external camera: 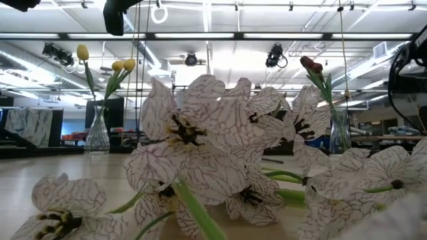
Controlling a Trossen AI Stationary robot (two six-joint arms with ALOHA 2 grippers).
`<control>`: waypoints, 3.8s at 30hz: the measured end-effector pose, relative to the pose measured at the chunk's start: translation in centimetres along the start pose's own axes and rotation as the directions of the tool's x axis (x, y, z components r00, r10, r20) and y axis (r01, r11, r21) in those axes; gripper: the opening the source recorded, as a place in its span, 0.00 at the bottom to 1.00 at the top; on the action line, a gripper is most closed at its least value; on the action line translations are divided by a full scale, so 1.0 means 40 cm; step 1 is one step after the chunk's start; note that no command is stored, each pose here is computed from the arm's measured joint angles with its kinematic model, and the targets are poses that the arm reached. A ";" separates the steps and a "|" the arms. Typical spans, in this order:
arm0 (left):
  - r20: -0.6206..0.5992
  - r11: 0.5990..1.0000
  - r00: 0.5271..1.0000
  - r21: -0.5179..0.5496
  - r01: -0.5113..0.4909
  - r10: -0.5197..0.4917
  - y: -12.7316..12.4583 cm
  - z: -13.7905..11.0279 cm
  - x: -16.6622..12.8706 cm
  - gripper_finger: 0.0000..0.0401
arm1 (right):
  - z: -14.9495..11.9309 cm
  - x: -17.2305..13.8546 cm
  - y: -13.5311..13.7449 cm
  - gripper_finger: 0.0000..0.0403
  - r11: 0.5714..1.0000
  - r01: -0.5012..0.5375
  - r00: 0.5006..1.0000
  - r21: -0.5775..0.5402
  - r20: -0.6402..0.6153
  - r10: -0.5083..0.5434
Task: Sort flowers into vase by color
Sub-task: Put the top left white flowers into the purple vase, then put the top white flowers into the purple vase
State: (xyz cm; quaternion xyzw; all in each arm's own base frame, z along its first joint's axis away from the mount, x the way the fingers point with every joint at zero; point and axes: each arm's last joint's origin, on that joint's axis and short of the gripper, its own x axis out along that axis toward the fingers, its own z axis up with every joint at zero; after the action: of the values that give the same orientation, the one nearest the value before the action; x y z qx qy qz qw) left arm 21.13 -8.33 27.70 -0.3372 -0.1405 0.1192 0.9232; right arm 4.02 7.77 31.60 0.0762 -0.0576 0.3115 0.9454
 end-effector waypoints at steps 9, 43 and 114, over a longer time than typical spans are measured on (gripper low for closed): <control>-0.003 1.000 1.000 0.006 -0.003 0.003 0.001 -0.001 0.000 0.56 | -0.066 0.016 0.014 0.03 1.000 -0.004 1.000 0.016 0.021 0.004; 0.002 0.999 0.999 0.032 -0.034 0.034 0.005 -0.003 0.000 0.56 | -0.203 0.021 0.021 0.03 0.997 -0.035 0.999 0.075 0.040 0.032; 0.067 0.988 0.988 0.064 -0.142 0.138 0.015 0.000 0.004 0.56 | 0.098 -0.123 -0.118 0.71 0.934 0.322 0.945 -0.153 -0.012 -0.328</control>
State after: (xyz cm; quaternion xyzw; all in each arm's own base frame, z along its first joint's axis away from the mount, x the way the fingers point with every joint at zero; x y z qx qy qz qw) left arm 21.20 -7.83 27.32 -0.3103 -0.1412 0.1991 0.9188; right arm 2.69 0.45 34.18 0.0082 -0.0497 0.1471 0.9878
